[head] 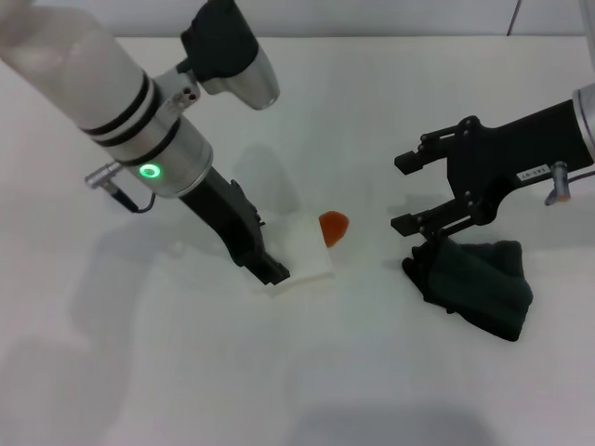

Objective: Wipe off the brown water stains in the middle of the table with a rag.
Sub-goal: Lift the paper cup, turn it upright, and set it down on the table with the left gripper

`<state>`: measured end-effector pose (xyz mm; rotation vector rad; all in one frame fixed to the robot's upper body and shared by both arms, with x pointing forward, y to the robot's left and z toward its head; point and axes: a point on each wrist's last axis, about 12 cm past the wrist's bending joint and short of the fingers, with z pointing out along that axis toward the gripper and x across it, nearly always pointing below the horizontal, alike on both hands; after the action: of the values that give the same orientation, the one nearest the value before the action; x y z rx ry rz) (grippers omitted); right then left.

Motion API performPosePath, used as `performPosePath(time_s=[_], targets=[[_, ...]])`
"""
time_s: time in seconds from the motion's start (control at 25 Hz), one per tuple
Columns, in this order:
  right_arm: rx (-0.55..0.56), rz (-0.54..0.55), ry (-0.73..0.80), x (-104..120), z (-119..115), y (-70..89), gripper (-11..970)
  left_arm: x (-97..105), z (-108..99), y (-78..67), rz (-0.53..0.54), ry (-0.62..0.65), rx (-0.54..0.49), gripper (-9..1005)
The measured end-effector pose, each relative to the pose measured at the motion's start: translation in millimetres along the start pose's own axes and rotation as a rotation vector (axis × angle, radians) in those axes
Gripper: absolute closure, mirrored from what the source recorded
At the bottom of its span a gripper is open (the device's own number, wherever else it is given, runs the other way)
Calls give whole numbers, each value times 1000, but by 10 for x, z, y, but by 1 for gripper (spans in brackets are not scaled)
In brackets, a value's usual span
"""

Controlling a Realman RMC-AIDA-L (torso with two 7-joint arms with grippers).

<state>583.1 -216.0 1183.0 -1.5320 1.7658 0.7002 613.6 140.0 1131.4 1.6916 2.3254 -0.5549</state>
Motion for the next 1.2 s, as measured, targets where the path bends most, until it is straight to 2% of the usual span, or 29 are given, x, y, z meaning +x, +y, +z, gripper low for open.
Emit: performPosePath(time_s=[0.2, 0.48, 0.52, 0.6, 0.68, 0.84, 1.04, 1.2], targets=[[5, -2, 0, -8, -13, -3, 164, 190, -173, -48, 6, -76, -43, 322], [10, -5, -4, -24, -24, -16, 164, 524, -360, -105, 21, -277, -123, 365], [10, -5, -4, -25, -24, -16, 164, 524, -360, -105, 21, -277, -123, 372], [11, -5, -4, -25, -25, -17, 164, 676, -412, -117, 56, -442, -184, 399], [11, -5, -3, -25, -27, -18, 164, 759, -430, -116, 66, -518, -214, 419], [11, -6, -3, -41, -27, -25, 164, 997, -425, -121, 83, -651, -273, 424], [14, 7, -2, -51, -37, -34, 164, 1329, -348, -121, 47, -846, -348, 430], [17, 18, -3, -62, -45, -36, 164, 1525, -225, -151, 24, -923, -382, 432]])
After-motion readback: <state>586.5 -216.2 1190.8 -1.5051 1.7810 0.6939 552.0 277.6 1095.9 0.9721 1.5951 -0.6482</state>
